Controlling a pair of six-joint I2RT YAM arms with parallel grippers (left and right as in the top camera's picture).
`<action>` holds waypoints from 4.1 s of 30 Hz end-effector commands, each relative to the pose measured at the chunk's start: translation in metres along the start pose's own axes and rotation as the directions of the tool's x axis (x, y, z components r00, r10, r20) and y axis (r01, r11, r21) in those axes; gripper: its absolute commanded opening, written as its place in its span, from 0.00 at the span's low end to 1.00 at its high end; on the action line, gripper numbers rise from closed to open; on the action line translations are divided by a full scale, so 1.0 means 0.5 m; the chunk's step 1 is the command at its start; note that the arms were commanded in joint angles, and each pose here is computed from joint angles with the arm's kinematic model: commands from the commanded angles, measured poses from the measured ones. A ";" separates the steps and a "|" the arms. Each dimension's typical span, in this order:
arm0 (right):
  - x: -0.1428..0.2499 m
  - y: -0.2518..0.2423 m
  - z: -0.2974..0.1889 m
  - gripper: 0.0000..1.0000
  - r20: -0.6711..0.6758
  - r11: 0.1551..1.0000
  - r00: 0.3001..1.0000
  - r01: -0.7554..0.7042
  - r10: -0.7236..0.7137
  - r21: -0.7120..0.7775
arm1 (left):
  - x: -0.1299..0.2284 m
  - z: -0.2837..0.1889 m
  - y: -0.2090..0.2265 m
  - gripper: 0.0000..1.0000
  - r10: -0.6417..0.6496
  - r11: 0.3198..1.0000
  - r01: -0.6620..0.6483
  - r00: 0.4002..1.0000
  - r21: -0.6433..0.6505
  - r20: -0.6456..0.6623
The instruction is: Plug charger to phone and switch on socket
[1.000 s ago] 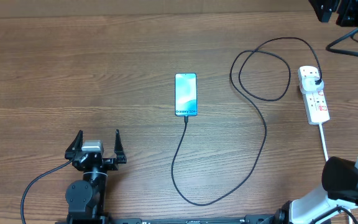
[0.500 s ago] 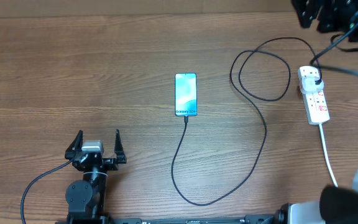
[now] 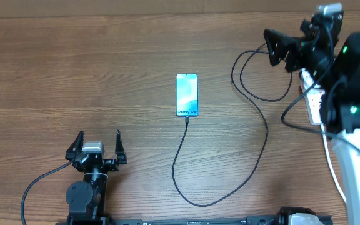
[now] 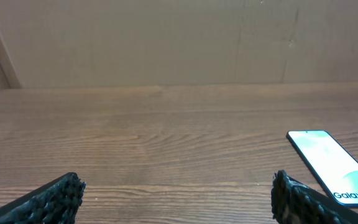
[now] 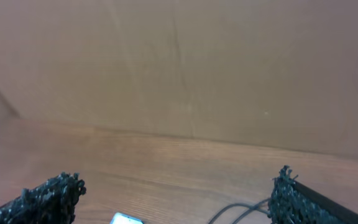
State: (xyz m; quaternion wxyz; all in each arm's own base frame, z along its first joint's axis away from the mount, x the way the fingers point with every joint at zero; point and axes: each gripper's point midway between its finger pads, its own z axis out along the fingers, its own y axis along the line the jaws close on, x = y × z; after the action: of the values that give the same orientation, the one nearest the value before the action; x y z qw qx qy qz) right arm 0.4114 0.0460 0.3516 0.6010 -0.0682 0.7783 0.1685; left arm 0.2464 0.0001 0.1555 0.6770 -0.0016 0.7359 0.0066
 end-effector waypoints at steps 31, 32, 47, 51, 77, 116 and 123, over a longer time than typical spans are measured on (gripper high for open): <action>0.390 -0.015 -0.202 1.00 0.311 0.939 0.912 -0.318 0.267 0.128 | -0.002 -0.001 0.002 1.00 0.021 1.000 -0.021 1.000 -0.002 0.008; 0.401 -0.016 -0.204 1.00 0.311 0.940 0.912 -0.318 0.266 0.128 | -0.002 -0.001 0.002 1.00 0.021 1.000 -0.021 1.000 -0.002 0.008; 0.484 -0.034 -0.205 1.00 0.139 0.957 0.984 -0.145 0.112 0.250 | -0.002 -0.001 0.002 1.00 0.022 1.000 -0.022 1.000 -0.002 0.008; 0.487 -0.018 -0.213 1.00 0.112 0.974 0.994 -0.039 0.014 0.223 | -0.002 -0.001 0.002 1.00 0.022 1.000 -0.022 1.000 -0.002 0.008; 0.434 0.023 -0.233 1.00 0.192 0.959 0.948 0.218 -0.252 0.179 | -0.002 -0.001 0.002 1.00 0.022 1.000 -0.022 1.000 -0.002 0.008; 0.432 -0.017 -0.242 1.00 0.196 0.954 0.963 0.125 -0.183 0.273 | -0.001 -0.001 0.002 1.00 0.022 1.000 -0.022 1.000 -0.002 0.007; 0.432 -0.017 -0.242 1.00 0.196 0.954 0.963 0.125 -0.183 0.273 | -0.002 -0.001 0.002 1.00 0.022 1.000 -0.022 1.000 -0.002 0.008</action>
State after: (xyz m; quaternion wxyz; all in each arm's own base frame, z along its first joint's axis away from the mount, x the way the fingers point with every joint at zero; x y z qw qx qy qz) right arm 0.2456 0.0197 0.1711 0.6962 -0.0370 0.7164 0.0280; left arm 0.2464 0.0001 0.1551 0.6766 -0.0015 0.7363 0.0065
